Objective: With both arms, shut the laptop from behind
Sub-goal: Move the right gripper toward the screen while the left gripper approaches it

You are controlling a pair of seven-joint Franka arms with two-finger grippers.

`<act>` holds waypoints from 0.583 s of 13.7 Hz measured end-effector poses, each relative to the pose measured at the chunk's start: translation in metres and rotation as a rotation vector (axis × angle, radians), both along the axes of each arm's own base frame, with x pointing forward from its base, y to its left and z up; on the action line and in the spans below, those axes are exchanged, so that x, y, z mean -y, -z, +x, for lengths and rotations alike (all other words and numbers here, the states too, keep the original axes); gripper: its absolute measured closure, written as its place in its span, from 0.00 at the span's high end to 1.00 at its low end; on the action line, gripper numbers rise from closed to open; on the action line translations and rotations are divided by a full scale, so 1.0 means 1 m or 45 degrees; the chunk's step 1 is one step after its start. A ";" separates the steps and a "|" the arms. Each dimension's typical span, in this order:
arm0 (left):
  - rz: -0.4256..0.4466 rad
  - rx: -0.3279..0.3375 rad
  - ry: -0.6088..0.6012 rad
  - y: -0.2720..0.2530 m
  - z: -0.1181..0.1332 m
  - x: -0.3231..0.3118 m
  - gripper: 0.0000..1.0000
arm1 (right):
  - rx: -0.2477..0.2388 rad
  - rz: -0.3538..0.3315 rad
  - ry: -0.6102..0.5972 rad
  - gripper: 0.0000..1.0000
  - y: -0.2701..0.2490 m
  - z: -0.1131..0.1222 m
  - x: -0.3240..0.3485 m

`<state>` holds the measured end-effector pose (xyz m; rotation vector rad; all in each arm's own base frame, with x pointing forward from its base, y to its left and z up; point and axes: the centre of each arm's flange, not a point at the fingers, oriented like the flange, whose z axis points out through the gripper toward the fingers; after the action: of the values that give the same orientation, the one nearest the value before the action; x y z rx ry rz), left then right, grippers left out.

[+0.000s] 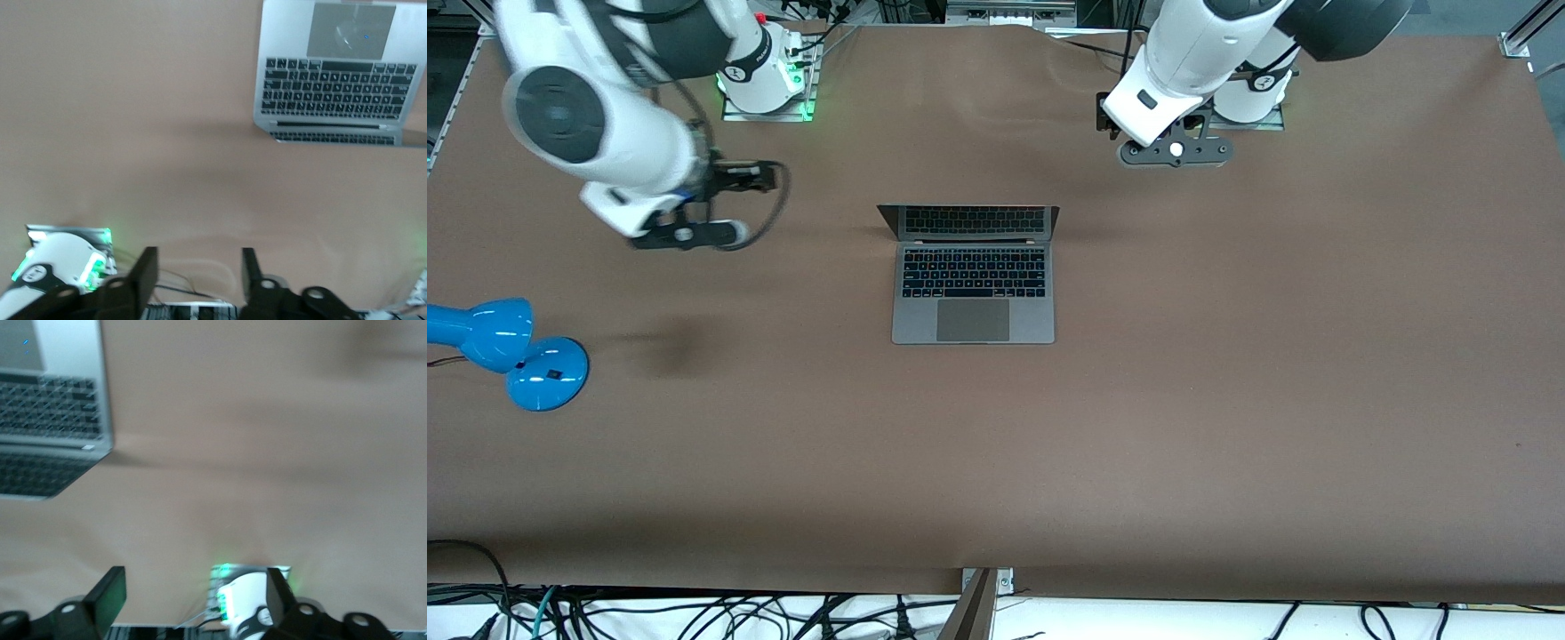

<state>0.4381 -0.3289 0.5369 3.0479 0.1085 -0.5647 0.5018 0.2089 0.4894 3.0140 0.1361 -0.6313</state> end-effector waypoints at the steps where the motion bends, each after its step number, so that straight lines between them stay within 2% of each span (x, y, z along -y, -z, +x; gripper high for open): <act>1: -0.013 -0.041 -0.006 0.010 0.001 0.002 0.43 | -0.030 0.014 -0.010 0.75 0.005 -0.009 -0.014; 2: -0.025 -0.083 -0.011 0.021 0.004 0.005 0.31 | -0.050 0.017 -0.015 0.61 0.009 -0.016 -0.026; 5: -0.032 -0.187 -0.012 0.054 0.011 0.011 0.02 | -0.094 0.015 0.033 0.30 0.017 -0.037 -0.060; 7: -0.024 -0.241 0.021 0.073 0.008 0.024 0.01 | -0.106 -0.001 0.061 0.06 0.025 -0.049 -0.082; 8: -0.020 -0.266 0.036 0.082 0.005 0.030 0.01 | -0.106 -0.011 0.073 0.01 0.032 -0.054 -0.094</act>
<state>0.4432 -0.3589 0.4546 2.9701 0.0667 -0.8807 0.4475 0.3029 0.4579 2.9944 0.0506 -0.7603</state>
